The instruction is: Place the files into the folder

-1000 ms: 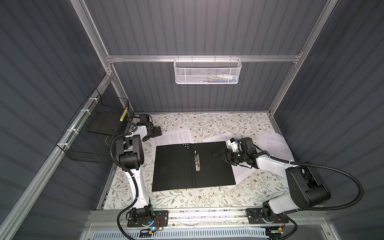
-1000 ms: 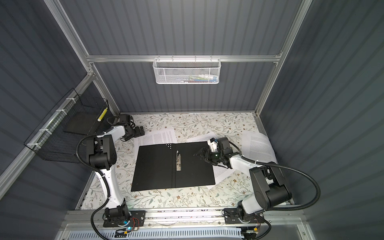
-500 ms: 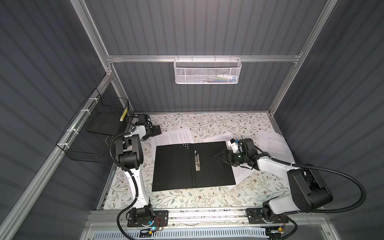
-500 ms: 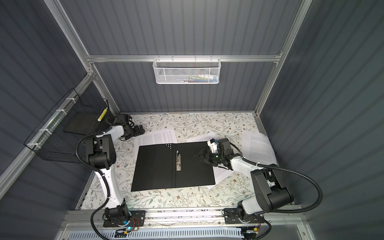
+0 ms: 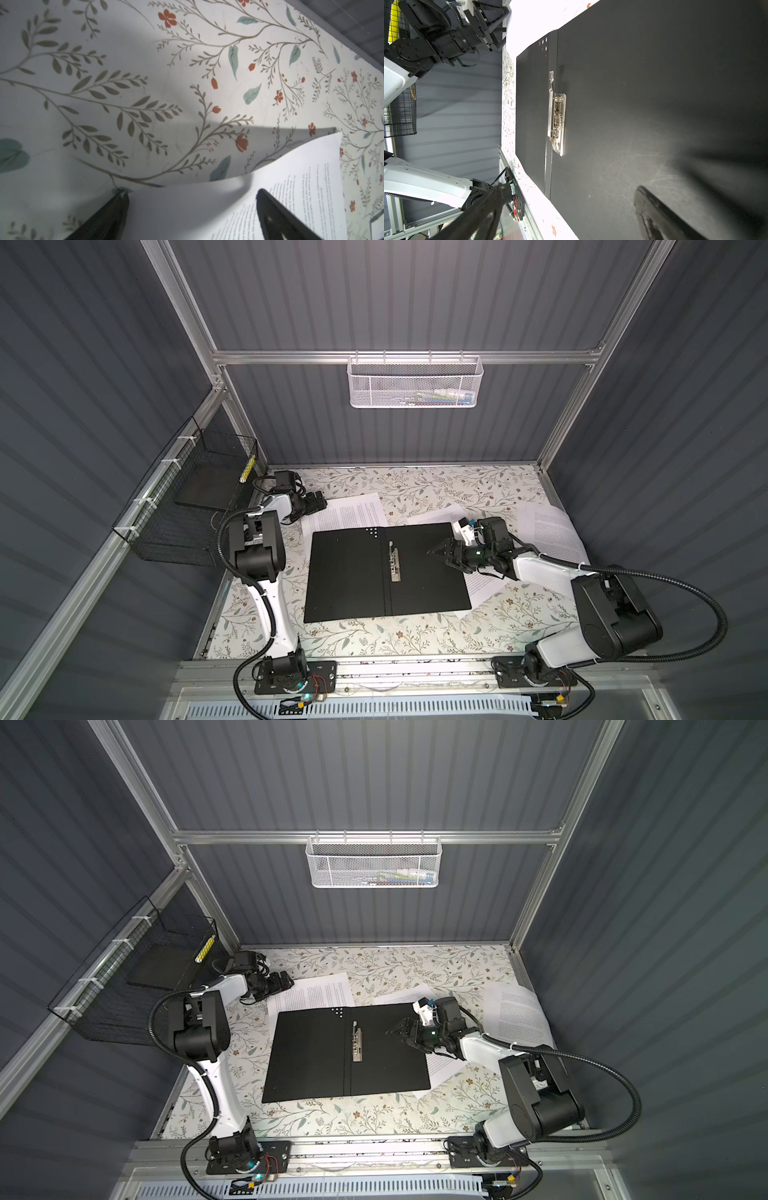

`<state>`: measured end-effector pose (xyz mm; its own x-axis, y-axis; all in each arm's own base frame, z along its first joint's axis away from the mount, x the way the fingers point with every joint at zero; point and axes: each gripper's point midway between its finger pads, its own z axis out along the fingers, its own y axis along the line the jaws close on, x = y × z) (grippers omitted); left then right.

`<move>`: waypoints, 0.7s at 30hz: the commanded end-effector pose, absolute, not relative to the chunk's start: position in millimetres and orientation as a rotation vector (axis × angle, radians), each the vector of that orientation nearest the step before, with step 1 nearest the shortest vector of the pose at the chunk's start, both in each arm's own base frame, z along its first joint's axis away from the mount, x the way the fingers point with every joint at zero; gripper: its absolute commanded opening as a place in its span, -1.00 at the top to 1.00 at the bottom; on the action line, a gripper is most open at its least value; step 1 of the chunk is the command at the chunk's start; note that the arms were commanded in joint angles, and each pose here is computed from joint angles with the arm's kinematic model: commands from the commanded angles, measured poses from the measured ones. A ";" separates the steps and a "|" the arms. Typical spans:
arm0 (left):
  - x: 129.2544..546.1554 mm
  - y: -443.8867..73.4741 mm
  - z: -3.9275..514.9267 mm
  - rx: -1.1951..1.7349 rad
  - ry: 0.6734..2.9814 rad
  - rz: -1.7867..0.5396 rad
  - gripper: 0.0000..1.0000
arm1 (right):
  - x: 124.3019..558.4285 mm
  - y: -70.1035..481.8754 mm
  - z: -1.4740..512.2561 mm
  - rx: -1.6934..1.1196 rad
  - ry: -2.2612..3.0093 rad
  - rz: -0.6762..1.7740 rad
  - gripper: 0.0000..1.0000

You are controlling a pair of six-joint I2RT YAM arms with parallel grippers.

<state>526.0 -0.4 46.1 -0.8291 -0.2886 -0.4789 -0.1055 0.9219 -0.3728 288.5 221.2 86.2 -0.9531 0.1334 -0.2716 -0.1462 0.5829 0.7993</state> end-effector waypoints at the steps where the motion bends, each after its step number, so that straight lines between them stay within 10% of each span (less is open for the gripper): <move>1: 491.1 -16.6 31.2 -0.371 2.639 -0.589 -0.92 | 284.7 224.9 82.5 -0.010 2.523 1.351 -0.98; 21: 473.2 -6.3 44.1 -0.559 2.576 -0.532 -0.57 | 286.1 221.7 84.7 0.011 2.521 1.319 -0.98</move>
<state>470.3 -12.4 46.2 -0.8348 -0.4326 -0.3406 -0.2514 0.8498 -0.4633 290.5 222.0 82.7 -0.9556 0.1439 -0.2571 -0.1291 0.5800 0.8043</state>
